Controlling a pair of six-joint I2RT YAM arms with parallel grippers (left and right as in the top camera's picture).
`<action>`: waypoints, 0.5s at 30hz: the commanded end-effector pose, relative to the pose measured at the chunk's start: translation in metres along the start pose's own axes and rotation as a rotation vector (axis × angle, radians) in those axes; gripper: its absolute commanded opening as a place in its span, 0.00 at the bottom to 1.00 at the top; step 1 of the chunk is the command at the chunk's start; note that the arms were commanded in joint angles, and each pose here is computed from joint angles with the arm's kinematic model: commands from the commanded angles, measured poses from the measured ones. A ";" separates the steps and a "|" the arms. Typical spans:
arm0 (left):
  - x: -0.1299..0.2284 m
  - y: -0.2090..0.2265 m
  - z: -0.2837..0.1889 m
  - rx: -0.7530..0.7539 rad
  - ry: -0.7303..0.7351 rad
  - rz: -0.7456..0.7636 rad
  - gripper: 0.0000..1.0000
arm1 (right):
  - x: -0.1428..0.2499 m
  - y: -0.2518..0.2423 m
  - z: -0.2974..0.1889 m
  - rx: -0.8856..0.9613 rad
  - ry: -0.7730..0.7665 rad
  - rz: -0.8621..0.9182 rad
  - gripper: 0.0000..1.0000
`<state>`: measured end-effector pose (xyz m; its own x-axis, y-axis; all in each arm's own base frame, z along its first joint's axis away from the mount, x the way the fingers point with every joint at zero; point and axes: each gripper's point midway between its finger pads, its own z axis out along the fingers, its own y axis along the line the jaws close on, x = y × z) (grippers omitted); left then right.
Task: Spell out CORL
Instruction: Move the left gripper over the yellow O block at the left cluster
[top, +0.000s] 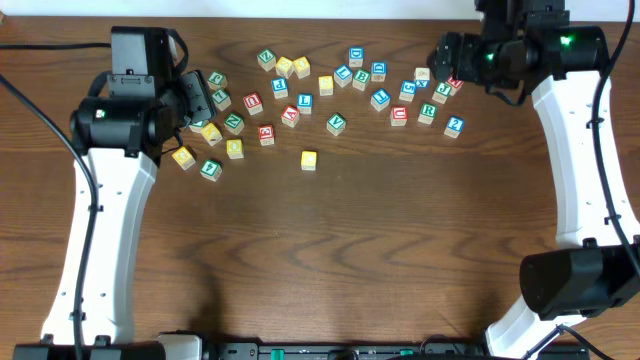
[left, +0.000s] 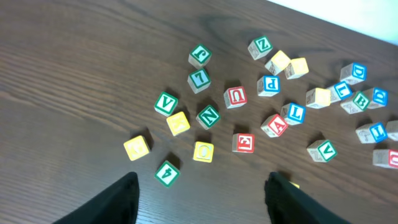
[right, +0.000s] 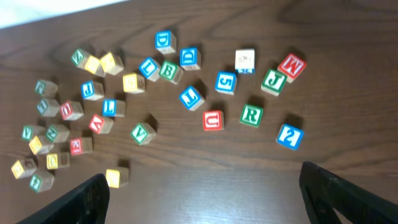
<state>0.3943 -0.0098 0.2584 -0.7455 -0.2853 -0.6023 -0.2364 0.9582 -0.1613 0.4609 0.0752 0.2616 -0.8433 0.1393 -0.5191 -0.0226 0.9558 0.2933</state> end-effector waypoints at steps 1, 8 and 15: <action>-0.004 -0.002 0.000 0.010 -0.002 -0.004 0.71 | -0.004 -0.001 0.001 0.036 -0.017 0.049 0.93; -0.004 -0.002 0.000 0.010 -0.002 -0.004 0.82 | 0.000 -0.018 0.028 0.131 0.013 0.089 0.93; -0.001 -0.001 0.003 0.006 0.010 -0.004 0.82 | 0.008 -0.029 0.064 0.168 0.064 0.154 0.90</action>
<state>0.3954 -0.0117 0.2553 -0.7518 -0.2877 -0.5934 -0.2337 0.9576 -0.1683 0.4843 0.0649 0.2044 -0.8686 0.2381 -0.4346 0.1492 0.9620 0.2289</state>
